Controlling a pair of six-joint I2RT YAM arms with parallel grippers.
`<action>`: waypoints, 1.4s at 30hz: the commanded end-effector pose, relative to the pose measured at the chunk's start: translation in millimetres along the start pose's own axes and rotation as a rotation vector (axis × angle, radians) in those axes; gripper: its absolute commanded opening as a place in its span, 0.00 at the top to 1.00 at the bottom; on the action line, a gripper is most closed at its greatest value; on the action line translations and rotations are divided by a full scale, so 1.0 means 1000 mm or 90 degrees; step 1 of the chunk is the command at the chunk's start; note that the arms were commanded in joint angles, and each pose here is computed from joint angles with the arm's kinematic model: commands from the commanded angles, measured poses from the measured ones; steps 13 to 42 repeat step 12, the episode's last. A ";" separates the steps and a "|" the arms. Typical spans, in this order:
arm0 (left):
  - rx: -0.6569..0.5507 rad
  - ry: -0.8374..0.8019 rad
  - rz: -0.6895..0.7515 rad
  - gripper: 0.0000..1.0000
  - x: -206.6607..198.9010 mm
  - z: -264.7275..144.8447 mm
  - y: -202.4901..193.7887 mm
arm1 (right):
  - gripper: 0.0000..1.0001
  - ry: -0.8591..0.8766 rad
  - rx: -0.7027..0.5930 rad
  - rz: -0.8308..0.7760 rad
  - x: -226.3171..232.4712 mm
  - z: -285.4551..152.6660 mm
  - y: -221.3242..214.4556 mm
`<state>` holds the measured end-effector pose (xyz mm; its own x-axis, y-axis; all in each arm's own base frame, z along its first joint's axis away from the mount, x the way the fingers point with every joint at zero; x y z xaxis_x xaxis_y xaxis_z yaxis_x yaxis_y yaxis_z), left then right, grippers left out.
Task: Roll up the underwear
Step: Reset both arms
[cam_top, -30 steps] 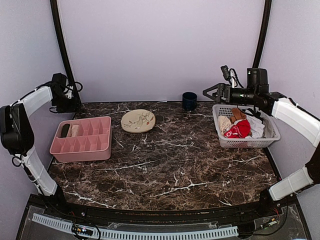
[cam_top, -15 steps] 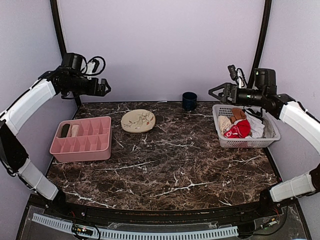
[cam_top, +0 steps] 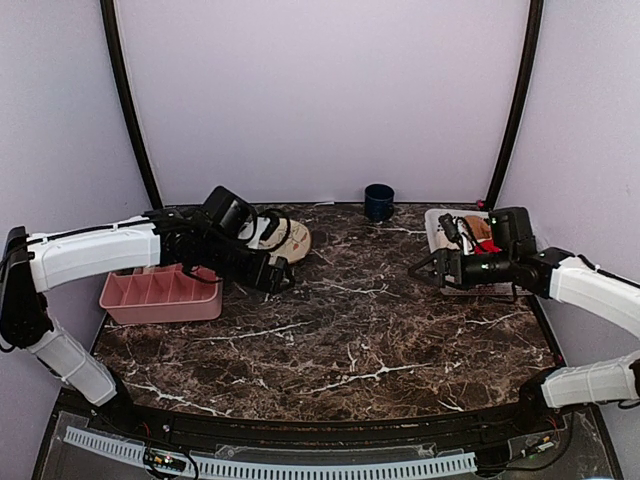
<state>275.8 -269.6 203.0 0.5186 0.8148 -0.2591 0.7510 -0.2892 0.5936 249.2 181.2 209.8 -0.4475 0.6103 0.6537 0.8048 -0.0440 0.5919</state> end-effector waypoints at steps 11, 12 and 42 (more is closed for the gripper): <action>0.026 -0.044 0.001 0.01 -0.040 0.025 -0.039 | 0.00 0.004 -0.014 -0.005 0.005 0.019 -0.031; 0.015 -0.040 0.006 0.01 -0.040 0.024 -0.034 | 0.00 0.000 -0.015 -0.011 0.005 0.019 -0.029; 0.015 -0.040 0.006 0.01 -0.040 0.024 -0.034 | 0.00 0.000 -0.015 -0.011 0.005 0.019 -0.029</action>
Point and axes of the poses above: each gripper's point midway between its finger pads, its own z axis out along the fingers, its own x axis along the line the jaws close on, y = z × x, the point moved 4 cm from there along -z, back along the fingers, and after that the axes turned 3 degrees about z, right-handed, at the moved point
